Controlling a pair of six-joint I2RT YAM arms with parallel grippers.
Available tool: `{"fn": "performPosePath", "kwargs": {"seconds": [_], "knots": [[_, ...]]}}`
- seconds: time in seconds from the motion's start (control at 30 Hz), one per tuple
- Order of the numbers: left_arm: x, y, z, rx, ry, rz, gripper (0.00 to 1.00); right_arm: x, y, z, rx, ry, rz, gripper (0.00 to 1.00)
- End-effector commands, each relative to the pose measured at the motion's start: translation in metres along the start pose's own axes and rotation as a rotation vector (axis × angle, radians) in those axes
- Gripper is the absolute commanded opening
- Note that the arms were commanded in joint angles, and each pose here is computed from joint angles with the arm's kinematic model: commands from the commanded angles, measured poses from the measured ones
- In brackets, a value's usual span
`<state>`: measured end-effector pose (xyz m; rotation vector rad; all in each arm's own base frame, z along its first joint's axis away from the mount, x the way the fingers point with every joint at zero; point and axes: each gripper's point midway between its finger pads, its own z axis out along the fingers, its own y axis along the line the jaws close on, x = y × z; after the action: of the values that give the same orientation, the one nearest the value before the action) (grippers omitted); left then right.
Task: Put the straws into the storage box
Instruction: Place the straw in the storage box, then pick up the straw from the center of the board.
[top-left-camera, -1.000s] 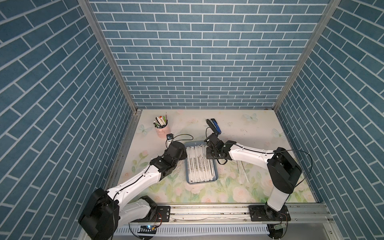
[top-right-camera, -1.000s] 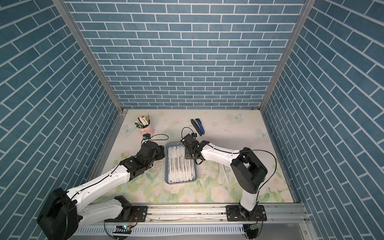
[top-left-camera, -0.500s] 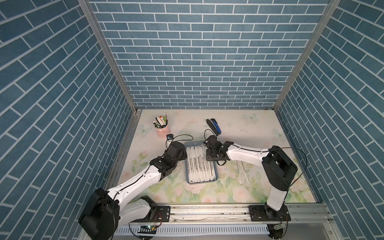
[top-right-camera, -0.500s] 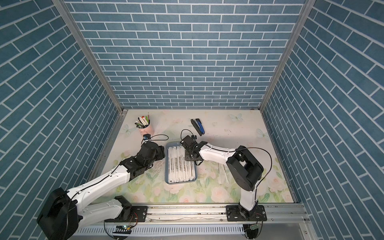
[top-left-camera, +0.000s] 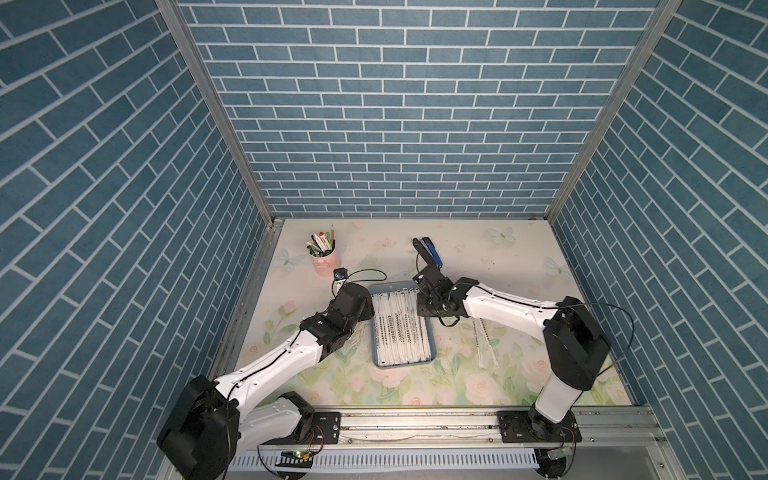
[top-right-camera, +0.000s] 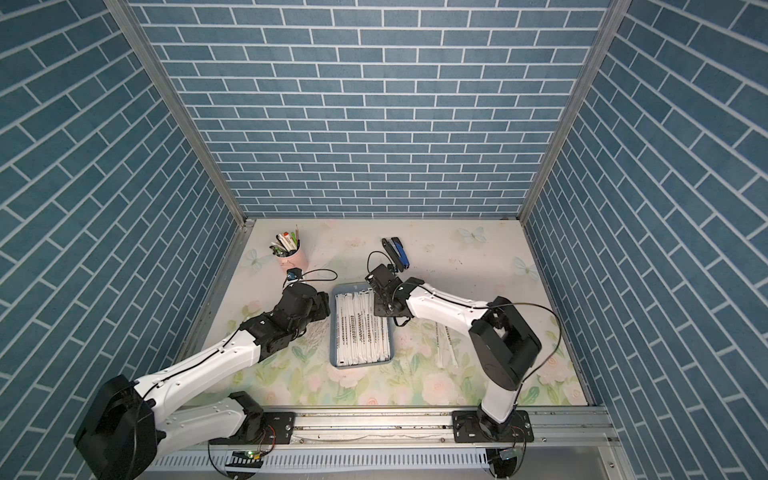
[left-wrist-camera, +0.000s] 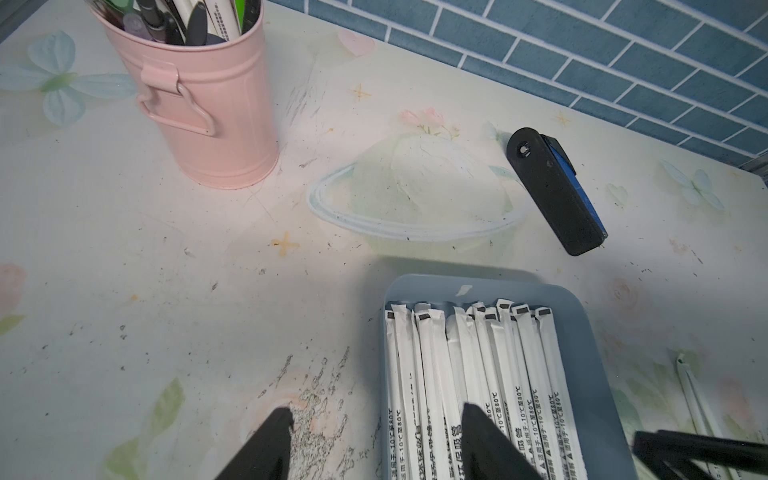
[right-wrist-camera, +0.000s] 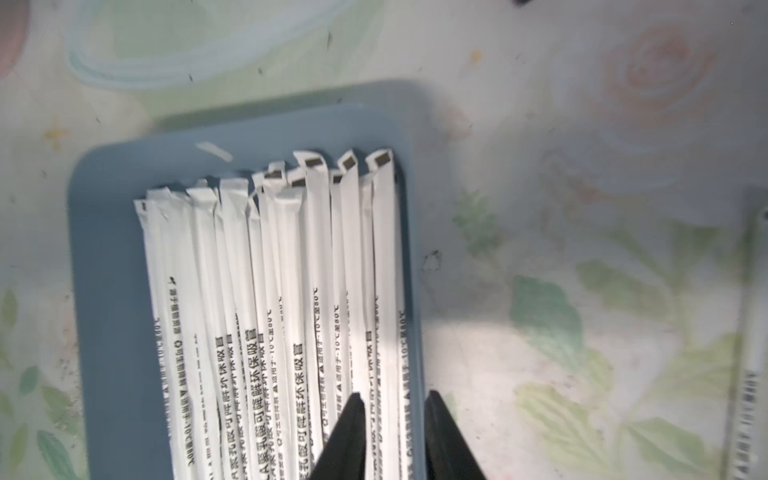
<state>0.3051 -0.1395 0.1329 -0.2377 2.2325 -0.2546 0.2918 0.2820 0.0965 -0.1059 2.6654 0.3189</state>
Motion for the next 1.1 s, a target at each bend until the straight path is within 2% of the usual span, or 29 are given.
{"fn": "performPosePath", "kwargs": {"seconds": [0.0,0.17,0.3,0.57,0.8,0.93,1.07], "knots": [[-0.002,-0.003,0.002,0.010,0.007,0.018,0.67,0.002,-0.051,-0.022,0.083,0.008,-0.018,0.22],[0.007,-0.009,0.009,0.031,0.048,0.053,0.68,0.023,-0.110,-0.025,0.172,0.085,-0.034,0.21],[0.025,-0.010,0.016,0.024,0.116,0.088,0.69,0.042,-0.133,-0.019,0.180,0.143,-0.036,0.23],[0.049,0.004,0.015,-0.044,0.233,0.143,0.72,0.060,-0.137,0.000,0.154,0.189,-0.048,0.27],[0.061,-0.003,0.012,0.027,0.316,0.142,0.74,0.060,-0.147,0.012,0.171,0.204,-0.055,0.25],[0.063,-0.012,0.013,0.088,0.333,0.126,0.74,0.063,-0.148,0.018,0.165,0.216,-0.061,0.23],[0.066,-0.014,0.015,0.098,0.347,0.124,0.73,0.066,-0.150,0.023,0.167,0.225,-0.061,0.22]]}}
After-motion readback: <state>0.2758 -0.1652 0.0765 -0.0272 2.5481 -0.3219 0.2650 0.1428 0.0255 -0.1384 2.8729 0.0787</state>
